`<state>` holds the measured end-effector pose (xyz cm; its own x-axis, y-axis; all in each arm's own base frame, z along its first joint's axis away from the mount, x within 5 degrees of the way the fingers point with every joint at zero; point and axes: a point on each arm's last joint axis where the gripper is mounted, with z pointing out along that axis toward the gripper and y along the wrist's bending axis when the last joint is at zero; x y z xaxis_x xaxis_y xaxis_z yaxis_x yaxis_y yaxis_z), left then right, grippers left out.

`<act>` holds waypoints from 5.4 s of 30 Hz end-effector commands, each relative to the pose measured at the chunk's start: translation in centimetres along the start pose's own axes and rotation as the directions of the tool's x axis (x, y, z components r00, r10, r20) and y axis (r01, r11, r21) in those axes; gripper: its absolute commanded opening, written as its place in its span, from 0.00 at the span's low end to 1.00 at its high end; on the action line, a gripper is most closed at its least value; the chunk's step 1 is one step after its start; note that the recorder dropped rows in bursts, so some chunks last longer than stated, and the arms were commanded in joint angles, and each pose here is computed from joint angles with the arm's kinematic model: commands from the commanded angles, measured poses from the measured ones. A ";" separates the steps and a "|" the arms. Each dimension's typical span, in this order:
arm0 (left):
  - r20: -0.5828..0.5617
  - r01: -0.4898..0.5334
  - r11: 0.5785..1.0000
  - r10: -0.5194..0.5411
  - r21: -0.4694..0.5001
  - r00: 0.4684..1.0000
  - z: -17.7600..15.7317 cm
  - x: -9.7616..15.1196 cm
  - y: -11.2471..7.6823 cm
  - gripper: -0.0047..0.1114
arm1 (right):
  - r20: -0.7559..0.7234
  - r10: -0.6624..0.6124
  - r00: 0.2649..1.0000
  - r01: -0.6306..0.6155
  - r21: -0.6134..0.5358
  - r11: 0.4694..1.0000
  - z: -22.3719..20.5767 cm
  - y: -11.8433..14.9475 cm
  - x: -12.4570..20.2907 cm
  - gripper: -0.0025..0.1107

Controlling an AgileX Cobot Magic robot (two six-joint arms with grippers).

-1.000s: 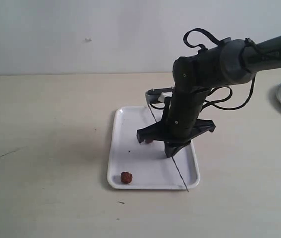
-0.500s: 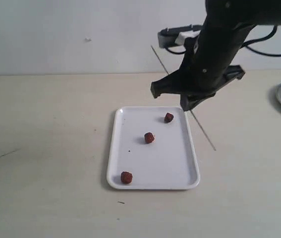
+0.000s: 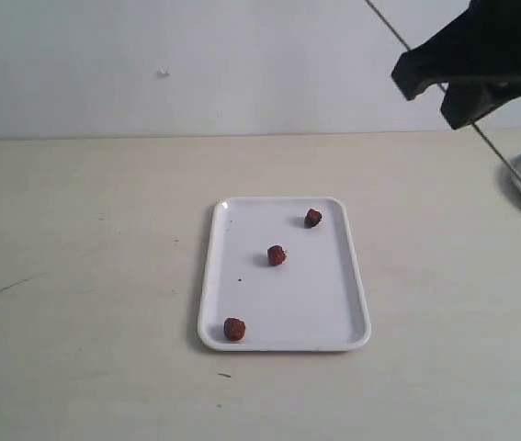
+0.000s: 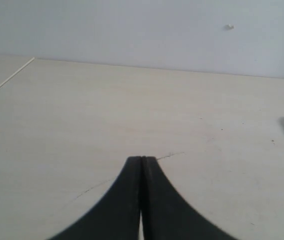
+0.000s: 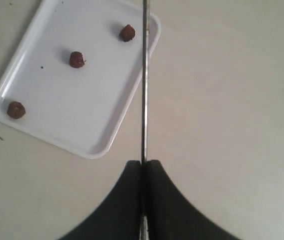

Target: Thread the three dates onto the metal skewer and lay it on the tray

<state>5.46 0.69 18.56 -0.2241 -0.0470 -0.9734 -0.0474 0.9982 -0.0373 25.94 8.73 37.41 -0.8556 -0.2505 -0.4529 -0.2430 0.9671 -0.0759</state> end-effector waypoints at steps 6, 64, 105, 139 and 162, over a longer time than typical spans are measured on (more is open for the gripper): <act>0.009 0.007 1.000 -0.007 0.002 1.000 0.0 0.0 0.0 0.04 | 0.060 -0.067 0.996 0.062 0.070 0.996 -2.6 -1.3 4.9 0.02; -0.274 -0.300 0.400 0.882 0.866 0.384 28.5 -11.4 -26.8 0.04 | -0.011 0.117 0.993 -0.118 -0.106 0.987 16.6 -8.1 -0.4 0.02; -0.208 -0.337 0.243 0.968 0.910 0.137 31.4 0.7 -36.3 0.49 | 0.030 0.066 0.997 -0.061 -0.165 0.984 16.5 -7.6 -0.8 0.02; -0.203 -0.352 0.251 0.965 0.902 0.169 31.8 1.1 -36.6 0.37 | 0.032 0.074 0.997 -0.068 -0.169 0.983 16.5 -7.6 -0.8 0.02; -0.245 -0.345 0.296 0.952 0.890 0.184 31.8 1.1 -36.6 0.24 | 0.038 0.082 0.996 -0.074 -0.174 0.982 16.5 -7.5 -0.9 0.02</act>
<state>37.86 -34.64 12.06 -0.3010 0.9407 -0.1563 0.9377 0.3218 0.1311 35.83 2.62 23.33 -0.8657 -0.1684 -0.4713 -0.2535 0.9595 0.1228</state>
